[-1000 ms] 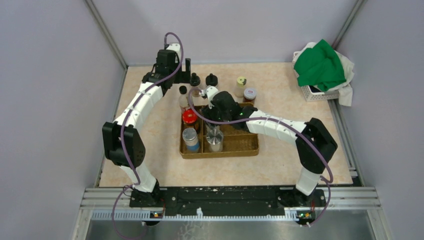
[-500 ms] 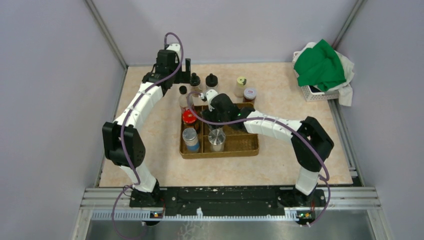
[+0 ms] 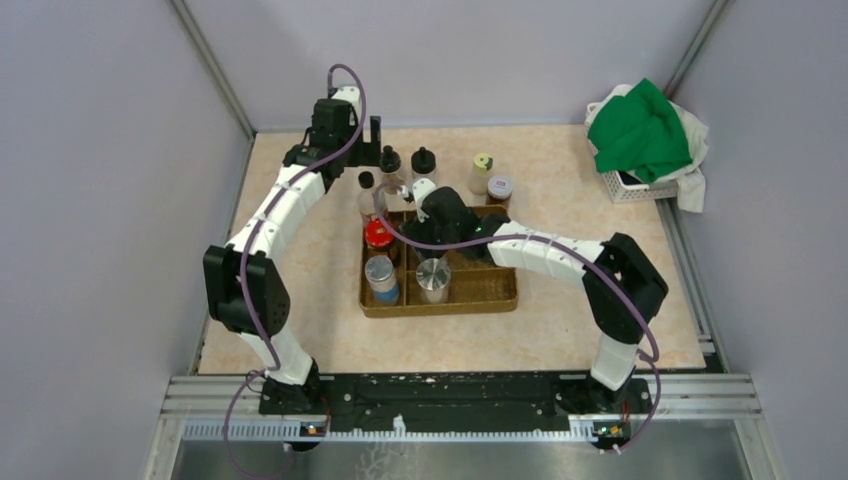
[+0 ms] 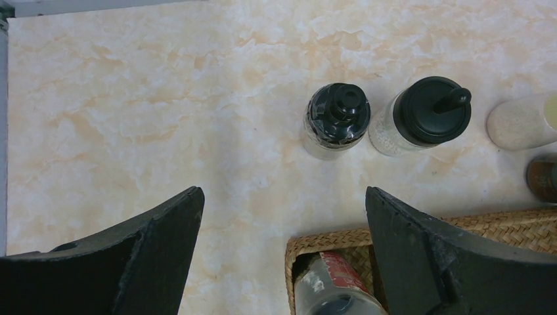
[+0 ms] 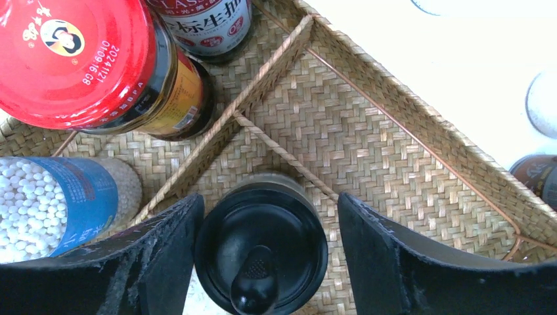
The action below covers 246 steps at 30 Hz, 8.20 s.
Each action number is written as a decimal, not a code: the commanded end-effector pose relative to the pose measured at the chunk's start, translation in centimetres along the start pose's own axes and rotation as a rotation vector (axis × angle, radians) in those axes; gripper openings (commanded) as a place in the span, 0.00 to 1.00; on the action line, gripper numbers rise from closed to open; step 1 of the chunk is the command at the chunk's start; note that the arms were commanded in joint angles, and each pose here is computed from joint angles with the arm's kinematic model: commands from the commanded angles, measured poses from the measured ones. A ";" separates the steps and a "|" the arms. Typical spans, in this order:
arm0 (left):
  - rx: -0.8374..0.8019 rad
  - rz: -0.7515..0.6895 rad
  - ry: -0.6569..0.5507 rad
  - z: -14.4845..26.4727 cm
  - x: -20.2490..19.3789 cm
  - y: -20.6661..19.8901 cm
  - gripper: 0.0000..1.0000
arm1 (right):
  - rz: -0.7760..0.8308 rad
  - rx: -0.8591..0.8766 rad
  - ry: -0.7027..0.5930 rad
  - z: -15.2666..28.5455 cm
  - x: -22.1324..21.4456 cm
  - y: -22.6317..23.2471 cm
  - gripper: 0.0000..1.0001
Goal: Organize the condiment bottles
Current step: Place the bottle in the storage box, then pick up the bottle from the center of the board, then place the bottle in the storage box.
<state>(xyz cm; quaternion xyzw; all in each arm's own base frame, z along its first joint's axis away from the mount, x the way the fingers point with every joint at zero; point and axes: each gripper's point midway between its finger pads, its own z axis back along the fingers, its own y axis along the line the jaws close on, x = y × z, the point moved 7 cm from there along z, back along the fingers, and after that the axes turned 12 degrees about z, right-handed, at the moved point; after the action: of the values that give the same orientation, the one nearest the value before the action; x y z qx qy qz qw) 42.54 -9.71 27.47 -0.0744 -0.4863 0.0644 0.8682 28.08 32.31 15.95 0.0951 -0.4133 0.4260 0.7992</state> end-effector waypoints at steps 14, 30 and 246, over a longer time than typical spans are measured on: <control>-0.021 0.013 -0.081 2.0 2.7 -0.4 0.99 | 0.000 -0.107 -0.245 7.1 9.6 -3.8 0.83; -0.091 0.021 -0.166 3.7 8.2 -2.4 0.99 | -0.017 -0.315 -0.314 14.4 12.8 -15.0 0.84; -0.299 -0.141 0.073 4.7 0.1 -7.1 0.89 | -0.221 -0.129 0.071 13.9 -4.3 -0.4 0.22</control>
<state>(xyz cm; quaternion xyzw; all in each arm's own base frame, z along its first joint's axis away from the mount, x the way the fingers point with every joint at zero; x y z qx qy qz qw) 39.58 -16.54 28.94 -0.1612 -0.4308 -0.0749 0.8848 18.85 21.46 20.83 0.0495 -0.3564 0.3357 0.8705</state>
